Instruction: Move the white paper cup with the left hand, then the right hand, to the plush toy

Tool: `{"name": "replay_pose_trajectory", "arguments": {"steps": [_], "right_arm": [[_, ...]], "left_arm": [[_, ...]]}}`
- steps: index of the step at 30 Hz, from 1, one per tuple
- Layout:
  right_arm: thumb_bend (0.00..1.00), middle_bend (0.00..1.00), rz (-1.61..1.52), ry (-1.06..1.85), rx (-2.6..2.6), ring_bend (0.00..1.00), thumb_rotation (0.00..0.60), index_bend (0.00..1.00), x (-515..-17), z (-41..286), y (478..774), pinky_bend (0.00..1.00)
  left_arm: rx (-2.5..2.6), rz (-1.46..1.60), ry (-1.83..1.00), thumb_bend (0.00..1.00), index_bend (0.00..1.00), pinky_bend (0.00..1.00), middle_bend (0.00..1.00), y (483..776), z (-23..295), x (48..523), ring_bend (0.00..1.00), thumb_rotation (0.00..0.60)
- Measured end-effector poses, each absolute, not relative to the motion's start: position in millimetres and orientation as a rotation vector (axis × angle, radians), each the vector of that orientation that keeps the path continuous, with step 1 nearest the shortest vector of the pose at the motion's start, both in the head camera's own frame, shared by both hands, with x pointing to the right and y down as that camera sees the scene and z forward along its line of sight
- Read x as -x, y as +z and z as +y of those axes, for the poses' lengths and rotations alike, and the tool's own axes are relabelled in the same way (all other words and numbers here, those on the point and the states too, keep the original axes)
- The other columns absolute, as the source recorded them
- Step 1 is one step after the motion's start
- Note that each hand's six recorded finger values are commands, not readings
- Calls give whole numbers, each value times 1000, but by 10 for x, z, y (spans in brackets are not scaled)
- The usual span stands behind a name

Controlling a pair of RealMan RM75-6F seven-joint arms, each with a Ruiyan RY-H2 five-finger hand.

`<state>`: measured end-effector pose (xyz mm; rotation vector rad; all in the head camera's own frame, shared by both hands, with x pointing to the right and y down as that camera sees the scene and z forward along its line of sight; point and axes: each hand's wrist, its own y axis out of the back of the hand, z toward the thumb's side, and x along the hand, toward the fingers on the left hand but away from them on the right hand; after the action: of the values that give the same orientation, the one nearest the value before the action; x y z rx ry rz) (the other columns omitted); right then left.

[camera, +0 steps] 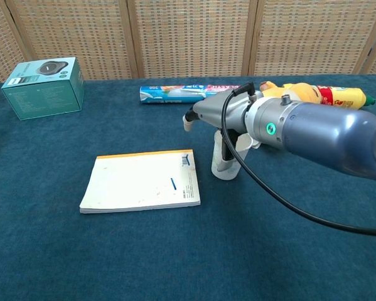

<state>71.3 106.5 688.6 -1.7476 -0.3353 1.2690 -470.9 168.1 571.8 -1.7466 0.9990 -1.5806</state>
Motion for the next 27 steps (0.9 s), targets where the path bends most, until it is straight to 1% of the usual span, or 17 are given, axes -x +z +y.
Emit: {"name": "replay_pose_trajectory", "arguments": {"steps": [6, 12, 16, 18, 25, 27], "right_arm": [[0, 7, -346, 1259, 1738, 1, 600, 112, -767, 1036, 6818, 101], [0, 0, -354, 1246, 1747, 0, 600, 67, -825, 1066, 6687, 24], [0, 0, -375, 1215, 1756, 0, 600, 49, -946, 1085, 6470, 0], [0, 0, -394, 1201, 1751, 0, 600, 41, -1079, 1083, 6315, 0], [0, 0, -512, 1181, 1675, 0, 600, 1, -1829, 1023, 5784, 0], [0, 0, -549, 1165, 1640, 0, 600, 0, -2001, 1027, 5689, 0]], "left_arm": [[1751, 997, -1572, 110, 0, 0, 0, 5707, 1683, 4695, 0, 600], [1752, 1000, -1563, 112, 0, 0, 0, 5685, 1689, 4690, 0, 600], [1748, 1004, -1552, 112, 0, 0, 0, 5656, 1698, 4686, 0, 600], [1746, 1006, -1545, 112, 0, 0, 0, 5637, 1713, 4681, 0, 600], [1720, 1021, -1536, 111, 0, 0, 0, 5567, 1814, 4705, 0, 600], [1696, 1020, -1535, 111, 0, 0, 0, 5556, 1844, 4719, 0, 600]]}}
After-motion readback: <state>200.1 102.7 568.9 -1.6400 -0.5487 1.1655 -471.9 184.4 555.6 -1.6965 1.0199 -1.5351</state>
